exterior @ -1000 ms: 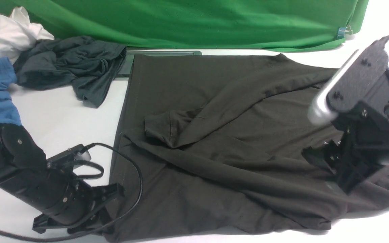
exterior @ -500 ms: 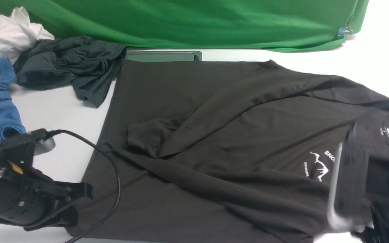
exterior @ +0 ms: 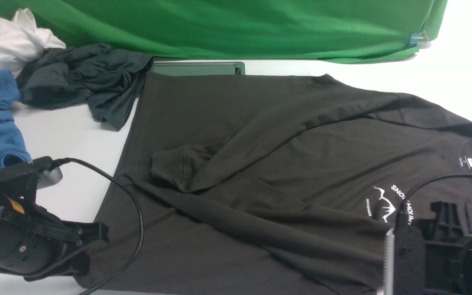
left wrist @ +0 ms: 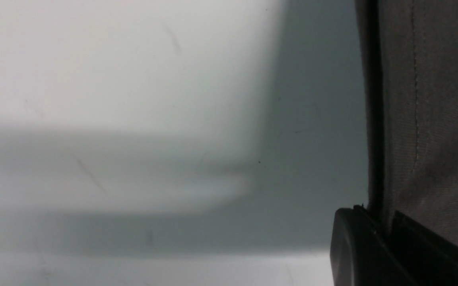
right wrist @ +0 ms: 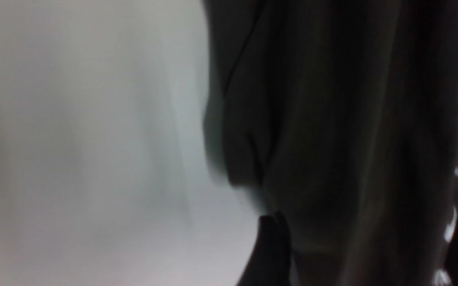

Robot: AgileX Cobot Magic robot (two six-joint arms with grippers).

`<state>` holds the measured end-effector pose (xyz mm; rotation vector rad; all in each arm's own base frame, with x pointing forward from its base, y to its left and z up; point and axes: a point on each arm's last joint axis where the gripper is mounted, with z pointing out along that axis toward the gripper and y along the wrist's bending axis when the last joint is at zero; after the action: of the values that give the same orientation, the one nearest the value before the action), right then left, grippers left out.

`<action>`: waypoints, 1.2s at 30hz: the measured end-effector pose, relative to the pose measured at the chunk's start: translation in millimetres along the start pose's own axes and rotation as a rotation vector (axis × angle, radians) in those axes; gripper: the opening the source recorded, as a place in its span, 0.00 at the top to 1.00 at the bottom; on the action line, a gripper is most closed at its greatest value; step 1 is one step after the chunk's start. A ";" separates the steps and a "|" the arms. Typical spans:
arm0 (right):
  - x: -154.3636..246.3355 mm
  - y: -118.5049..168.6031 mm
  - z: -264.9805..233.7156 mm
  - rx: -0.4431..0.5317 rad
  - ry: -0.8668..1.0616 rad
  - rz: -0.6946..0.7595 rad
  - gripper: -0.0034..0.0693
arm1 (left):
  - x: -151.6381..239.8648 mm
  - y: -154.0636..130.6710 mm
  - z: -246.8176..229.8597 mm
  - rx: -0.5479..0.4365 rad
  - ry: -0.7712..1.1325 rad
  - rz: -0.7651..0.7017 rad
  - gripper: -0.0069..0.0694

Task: Fold a long-sleeved shirt on a white desktop.
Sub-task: 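Grasp the near edge of the shirt at its hem and shoulder corners, then fold the black garment in half by bringing its near edge over to the far edge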

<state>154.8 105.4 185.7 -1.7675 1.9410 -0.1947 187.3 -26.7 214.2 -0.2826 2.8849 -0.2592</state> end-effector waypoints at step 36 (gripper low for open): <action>7.2 11.4 -35.9 -0.189 0.122 0.228 0.86 | 41.7 -1.3 -45.3 0.114 -0.104 0.017 0.87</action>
<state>128.2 92.0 209.9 -1.6634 2.2967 -0.0410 136.6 -29.9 249.0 -0.2432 2.7567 -0.3918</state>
